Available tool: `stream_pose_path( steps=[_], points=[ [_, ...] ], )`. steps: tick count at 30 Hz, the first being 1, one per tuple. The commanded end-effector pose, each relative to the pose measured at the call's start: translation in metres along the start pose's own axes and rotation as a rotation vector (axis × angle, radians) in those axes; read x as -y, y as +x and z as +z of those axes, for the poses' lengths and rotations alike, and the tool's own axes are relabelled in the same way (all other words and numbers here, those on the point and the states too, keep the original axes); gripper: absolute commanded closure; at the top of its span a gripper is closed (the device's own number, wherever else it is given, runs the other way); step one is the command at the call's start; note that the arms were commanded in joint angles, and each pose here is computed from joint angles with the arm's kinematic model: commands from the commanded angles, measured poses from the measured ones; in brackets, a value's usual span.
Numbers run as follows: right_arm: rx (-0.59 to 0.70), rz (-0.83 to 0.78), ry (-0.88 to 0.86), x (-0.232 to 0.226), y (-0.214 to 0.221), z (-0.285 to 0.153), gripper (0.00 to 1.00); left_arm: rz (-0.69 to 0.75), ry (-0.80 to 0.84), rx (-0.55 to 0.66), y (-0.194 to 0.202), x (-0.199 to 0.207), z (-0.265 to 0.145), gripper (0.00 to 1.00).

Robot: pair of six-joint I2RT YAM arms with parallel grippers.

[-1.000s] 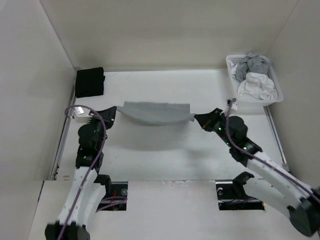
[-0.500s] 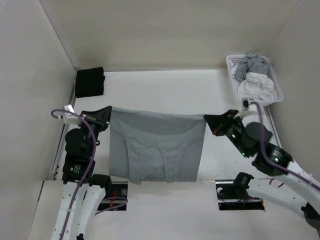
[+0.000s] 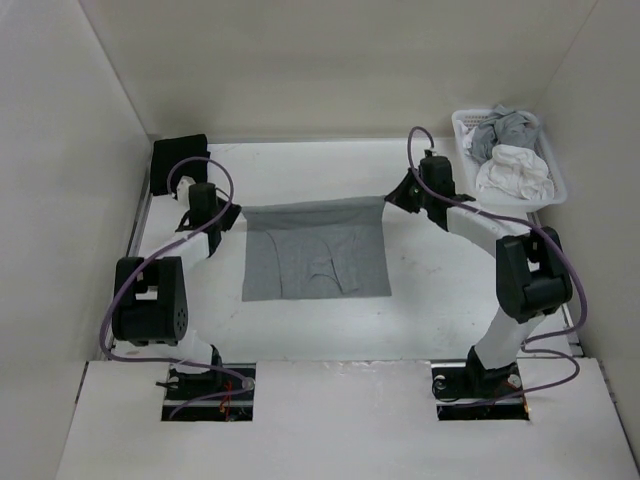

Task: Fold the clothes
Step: Fold the tank top

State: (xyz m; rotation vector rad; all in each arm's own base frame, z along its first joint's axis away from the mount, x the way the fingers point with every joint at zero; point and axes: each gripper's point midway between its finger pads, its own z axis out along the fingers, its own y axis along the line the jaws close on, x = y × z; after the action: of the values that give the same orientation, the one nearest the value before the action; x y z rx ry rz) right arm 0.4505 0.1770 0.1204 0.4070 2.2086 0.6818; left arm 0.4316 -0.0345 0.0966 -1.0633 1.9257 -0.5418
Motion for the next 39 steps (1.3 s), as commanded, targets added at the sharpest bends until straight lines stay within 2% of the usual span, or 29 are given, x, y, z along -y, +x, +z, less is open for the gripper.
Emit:
stream_pose_path(
  steps=[1,4,15,22,29,34,37,39],
  points=[
    [0.148,-0.005,-0.211,-0.063,-0.064,-0.023,0.97,-0.030,0.278,0.154,-0.058,0.094,-0.019,0.97],
    [0.143,-0.011,-0.197,-0.054,-0.051,-0.032,0.97,-0.027,0.295,0.157,-0.050,0.088,-0.033,0.97],
    [0.132,0.027,-0.185,-0.007,0.052,-0.090,0.97,-0.022,0.312,0.089,0.014,0.000,-0.093,0.96],
    [0.103,0.042,-0.121,0.026,0.115,-0.128,0.96,0.011,0.341,0.105,0.032,-0.041,-0.139,0.96],
    [0.023,0.079,-0.039,0.059,0.152,-0.132,0.96,0.029,0.266,0.068,0.053,-0.077,-0.134,0.95],
    [-0.024,0.125,-0.034,0.066,0.171,-0.134,0.94,0.003,0.238,0.044,0.064,-0.095,-0.131,0.94],
    [-0.031,0.125,-0.017,0.069,0.174,-0.133,0.90,-0.005,0.247,0.034,0.065,-0.096,-0.134,0.93],
    [-0.027,0.122,-0.014,0.069,0.172,-0.133,0.83,0.002,0.241,0.030,0.066,-0.099,-0.133,0.89]
  ],
)
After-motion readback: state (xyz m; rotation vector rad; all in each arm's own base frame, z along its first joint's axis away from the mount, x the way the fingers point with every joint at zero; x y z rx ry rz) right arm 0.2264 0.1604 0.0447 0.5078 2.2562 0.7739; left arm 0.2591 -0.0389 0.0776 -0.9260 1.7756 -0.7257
